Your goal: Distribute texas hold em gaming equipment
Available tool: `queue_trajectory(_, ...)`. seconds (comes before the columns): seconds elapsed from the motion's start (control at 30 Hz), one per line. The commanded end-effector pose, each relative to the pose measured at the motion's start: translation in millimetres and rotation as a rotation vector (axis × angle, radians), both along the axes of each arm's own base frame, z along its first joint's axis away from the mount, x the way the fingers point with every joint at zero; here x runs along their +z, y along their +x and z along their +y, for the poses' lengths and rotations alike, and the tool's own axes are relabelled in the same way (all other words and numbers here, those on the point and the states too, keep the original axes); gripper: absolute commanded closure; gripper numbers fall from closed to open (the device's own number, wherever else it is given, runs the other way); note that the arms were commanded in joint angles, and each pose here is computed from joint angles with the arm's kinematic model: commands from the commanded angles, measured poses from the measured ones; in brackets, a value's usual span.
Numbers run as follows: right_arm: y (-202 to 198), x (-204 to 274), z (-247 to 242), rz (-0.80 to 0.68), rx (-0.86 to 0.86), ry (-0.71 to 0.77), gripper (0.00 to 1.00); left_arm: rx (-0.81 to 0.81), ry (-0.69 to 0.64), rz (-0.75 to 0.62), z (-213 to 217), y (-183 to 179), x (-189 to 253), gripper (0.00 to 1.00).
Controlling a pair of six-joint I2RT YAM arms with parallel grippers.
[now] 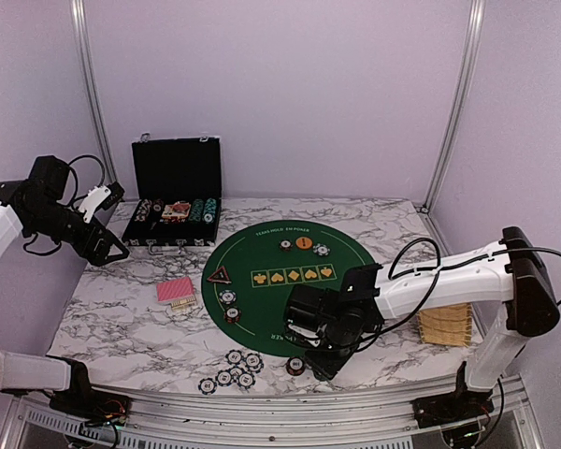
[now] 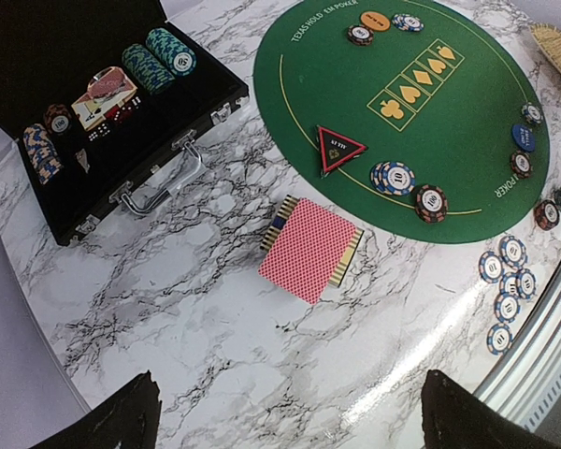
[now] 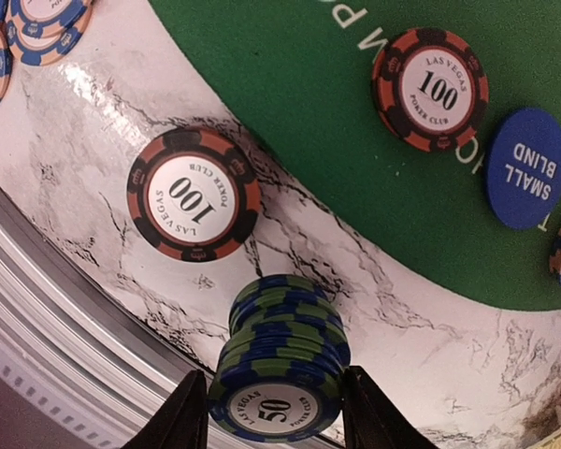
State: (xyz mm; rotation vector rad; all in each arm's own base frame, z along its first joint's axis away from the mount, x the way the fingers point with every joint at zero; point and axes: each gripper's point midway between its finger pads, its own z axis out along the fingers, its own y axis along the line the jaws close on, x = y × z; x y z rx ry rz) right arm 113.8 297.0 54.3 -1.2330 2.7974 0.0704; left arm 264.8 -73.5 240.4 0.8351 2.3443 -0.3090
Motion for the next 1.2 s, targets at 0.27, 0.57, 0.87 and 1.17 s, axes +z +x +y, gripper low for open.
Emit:
queue_trajectory(0.27, 4, 9, 7, -0.029, 0.013, 0.016, 0.78, -0.004, 0.014, -0.02, 1, -4, 8, 0.01)
queue_trajectory(0.57, 15, 37, 13, -0.078, 0.008, 0.034, 0.82, -0.006, 0.014, -0.02, 1, -4, 8, 0.01)
queue_trajectory(0.87, 58, 64, 15, -0.135, -0.035, 0.063, 0.82, -0.001, 0.025, -0.028, 3, -5, 9, 0.01)
queue_trajectory(1.17, 99, 79, 9, -0.161, -0.095, 0.098, 0.85, 0.008, 0.038, -0.036, 5, -7, 9, 0.01)
